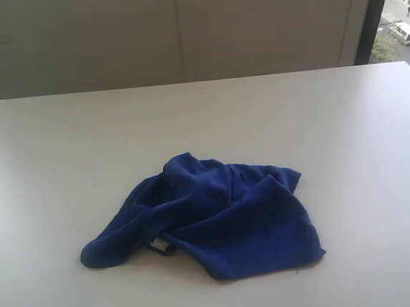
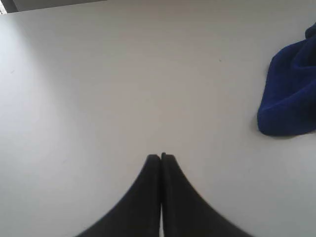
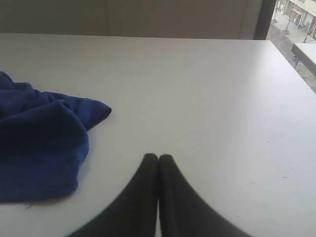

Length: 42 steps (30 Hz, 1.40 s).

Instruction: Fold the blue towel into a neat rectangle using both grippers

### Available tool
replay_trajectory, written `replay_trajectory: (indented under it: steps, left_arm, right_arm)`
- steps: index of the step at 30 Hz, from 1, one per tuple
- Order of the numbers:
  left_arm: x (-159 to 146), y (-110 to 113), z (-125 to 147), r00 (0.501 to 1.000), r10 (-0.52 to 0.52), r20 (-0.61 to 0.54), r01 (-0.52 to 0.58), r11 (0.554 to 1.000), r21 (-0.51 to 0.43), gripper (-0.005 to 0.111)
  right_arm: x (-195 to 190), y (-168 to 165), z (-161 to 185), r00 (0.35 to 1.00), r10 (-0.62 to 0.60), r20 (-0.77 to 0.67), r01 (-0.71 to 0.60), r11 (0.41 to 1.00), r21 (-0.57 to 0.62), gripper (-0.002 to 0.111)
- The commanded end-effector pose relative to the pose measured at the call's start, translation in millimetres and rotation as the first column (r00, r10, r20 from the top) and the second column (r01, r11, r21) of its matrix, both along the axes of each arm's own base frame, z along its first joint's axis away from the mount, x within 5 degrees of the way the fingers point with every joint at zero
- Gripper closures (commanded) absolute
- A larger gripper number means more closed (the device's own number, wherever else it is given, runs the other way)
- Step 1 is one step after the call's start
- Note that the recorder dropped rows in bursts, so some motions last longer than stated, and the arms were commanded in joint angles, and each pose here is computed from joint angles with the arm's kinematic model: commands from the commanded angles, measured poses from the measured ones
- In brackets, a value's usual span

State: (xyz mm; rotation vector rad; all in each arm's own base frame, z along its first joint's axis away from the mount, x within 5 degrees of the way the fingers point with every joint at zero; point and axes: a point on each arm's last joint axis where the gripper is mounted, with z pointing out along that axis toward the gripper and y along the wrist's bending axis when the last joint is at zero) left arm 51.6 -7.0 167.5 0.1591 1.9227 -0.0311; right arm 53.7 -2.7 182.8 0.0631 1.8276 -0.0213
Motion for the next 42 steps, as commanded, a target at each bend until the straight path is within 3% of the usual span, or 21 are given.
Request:
replay_trajectory:
  steps: [1,6,12,28,35,38,40,42]
  left_arm:
    - [-0.4,-0.4,-1.0,1.000,-0.004,-0.002,0.004,1.000,-0.004,0.107]
    - [0.8,-0.1,2.2,0.999,-0.021,0.041,0.019,0.999,0.050,0.107]
    - [1.8,0.2,5.2,0.997,-0.017,0.076,0.013,0.999,0.049,0.107]
    - [5.5,3.9,39.9,0.897,0.049,0.440,-0.039,0.999,-0.031,0.107]
    - [-3.9,8.3,72.5,0.674,0.118,0.729,-0.036,0.991,-0.126,0.107]
    - [-10.7,9.7,83.8,0.575,0.186,0.797,0.063,0.961,-0.270,0.107]
    - [-10.2,7.0,83.0,0.605,0.203,0.770,0.161,0.916,-0.368,0.107]
    - [-8.3,1.1,85.9,0.672,0.142,0.727,0.189,0.916,-0.354,0.107]
  right_arm:
    - [-0.1,0.2,0.0,1.000,0.003,0.008,-0.003,1.000,0.000,0.108]
    - [-0.1,0.2,0.0,1.000,0.003,0.008,-0.003,1.000,0.000,0.108]
    - [-0.1,0.2,0.0,1.000,0.003,0.008,-0.003,1.000,0.000,0.108]
    - [-0.1,0.2,0.0,1.000,0.003,0.008,-0.003,1.000,0.000,0.108]
    - [-0.1,0.2,0.0,1.000,0.003,0.008,-0.003,1.000,0.000,0.108]
    - [-0.1,0.2,0.0,1.000,0.003,0.008,-0.003,1.000,0.000,0.108]
    - [-0.1,0.2,0.0,1.000,0.003,0.008,-0.003,1.000,0.000,0.108]
    - [-0.1,0.2,0.0,1.000,0.003,0.008,-0.003,1.000,0.000,0.108]
